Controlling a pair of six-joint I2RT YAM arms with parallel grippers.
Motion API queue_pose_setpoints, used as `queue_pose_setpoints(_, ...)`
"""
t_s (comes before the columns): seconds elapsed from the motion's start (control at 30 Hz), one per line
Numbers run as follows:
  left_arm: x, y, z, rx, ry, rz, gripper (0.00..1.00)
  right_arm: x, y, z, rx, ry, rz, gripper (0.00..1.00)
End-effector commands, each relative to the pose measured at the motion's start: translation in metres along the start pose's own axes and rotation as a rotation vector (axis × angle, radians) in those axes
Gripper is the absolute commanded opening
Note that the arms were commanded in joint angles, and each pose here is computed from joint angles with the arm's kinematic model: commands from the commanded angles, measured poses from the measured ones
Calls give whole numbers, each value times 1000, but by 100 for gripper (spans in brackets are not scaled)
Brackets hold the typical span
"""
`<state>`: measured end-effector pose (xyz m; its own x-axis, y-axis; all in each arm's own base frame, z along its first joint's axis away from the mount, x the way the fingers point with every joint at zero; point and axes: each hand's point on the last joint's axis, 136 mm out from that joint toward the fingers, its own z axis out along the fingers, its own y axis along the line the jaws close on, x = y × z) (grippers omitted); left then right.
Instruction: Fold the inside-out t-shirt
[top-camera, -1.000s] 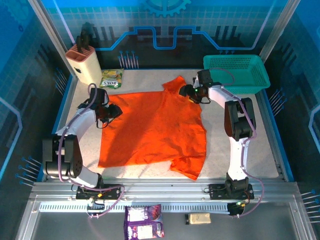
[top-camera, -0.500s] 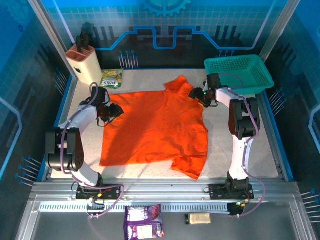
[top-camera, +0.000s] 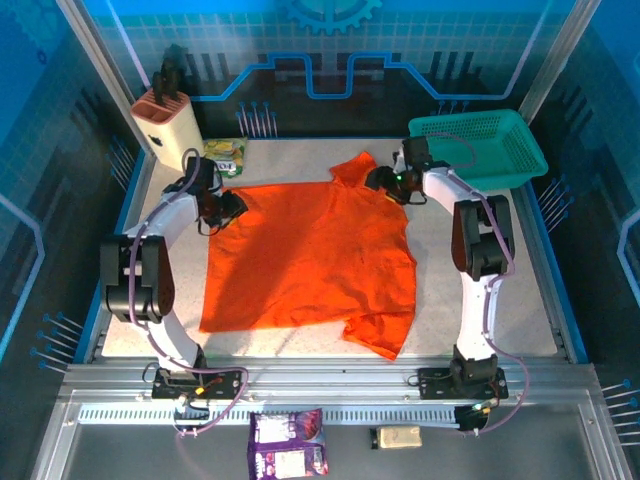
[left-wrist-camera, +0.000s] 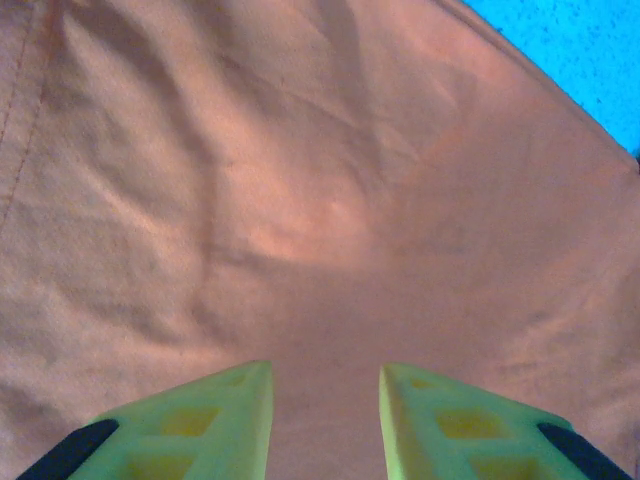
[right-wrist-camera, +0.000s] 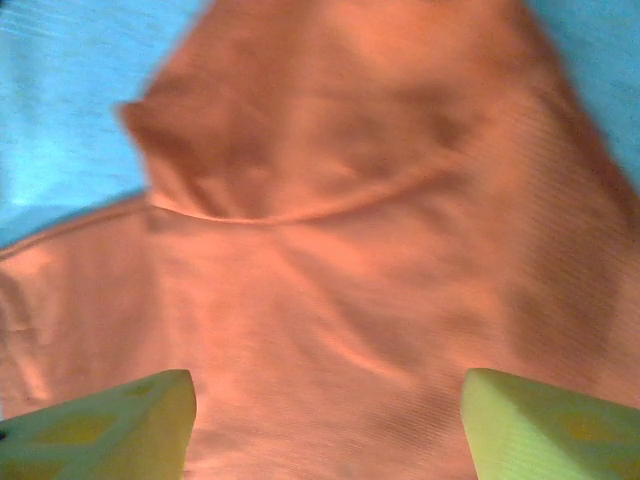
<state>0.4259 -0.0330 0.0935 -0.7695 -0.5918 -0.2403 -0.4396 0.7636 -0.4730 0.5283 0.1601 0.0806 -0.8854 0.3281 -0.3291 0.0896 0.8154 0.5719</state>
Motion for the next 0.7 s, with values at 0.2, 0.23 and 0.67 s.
queue_pose_setpoints(0.2,-22,17,23,-109,8,11,31,-2,16,36,-36,57,-8,70)
queue_pose_setpoints(0.23,-23,18,27,-107,18,5,31,1,8,45,-31,70,11,70)
queue_pose_setpoints(0.67,-43,20,89,-63,70,-52,26,-10,-47,63,55,73,139,70)
